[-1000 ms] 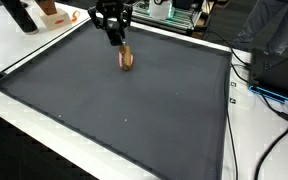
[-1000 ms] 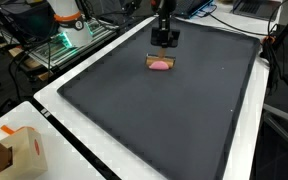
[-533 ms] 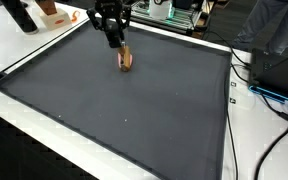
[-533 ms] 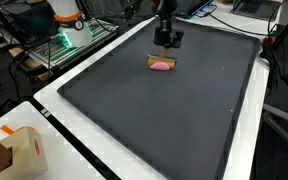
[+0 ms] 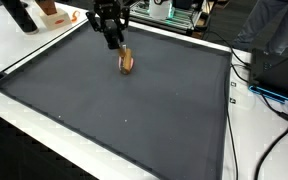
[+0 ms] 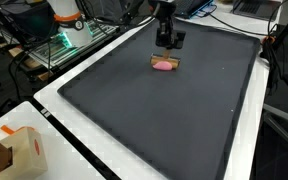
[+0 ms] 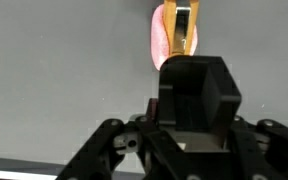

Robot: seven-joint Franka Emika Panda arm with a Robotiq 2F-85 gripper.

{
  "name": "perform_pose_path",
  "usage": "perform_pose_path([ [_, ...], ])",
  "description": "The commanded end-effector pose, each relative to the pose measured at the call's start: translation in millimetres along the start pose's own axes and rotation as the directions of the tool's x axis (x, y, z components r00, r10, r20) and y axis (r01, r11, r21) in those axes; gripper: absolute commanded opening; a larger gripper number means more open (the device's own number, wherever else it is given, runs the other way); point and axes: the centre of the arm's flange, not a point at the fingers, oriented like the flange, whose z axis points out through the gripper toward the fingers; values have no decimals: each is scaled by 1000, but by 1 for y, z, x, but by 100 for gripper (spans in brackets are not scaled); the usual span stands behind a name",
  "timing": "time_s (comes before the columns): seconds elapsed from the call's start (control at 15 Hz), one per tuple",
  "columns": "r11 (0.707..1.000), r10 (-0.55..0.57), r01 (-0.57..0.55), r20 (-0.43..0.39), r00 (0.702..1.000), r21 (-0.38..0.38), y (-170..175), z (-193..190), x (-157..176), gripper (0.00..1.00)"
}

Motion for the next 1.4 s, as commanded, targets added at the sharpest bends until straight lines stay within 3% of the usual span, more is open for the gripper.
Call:
perform_pose_path([
  [0.0,1000,-10,10,-70,998,-8,-5,26,7,24],
  [0.4,998,-49,43,-121,991,-54,-17,28,19,24],
  [1.33,987,-151,140,-172,973,-72,-51,22,51,24],
])
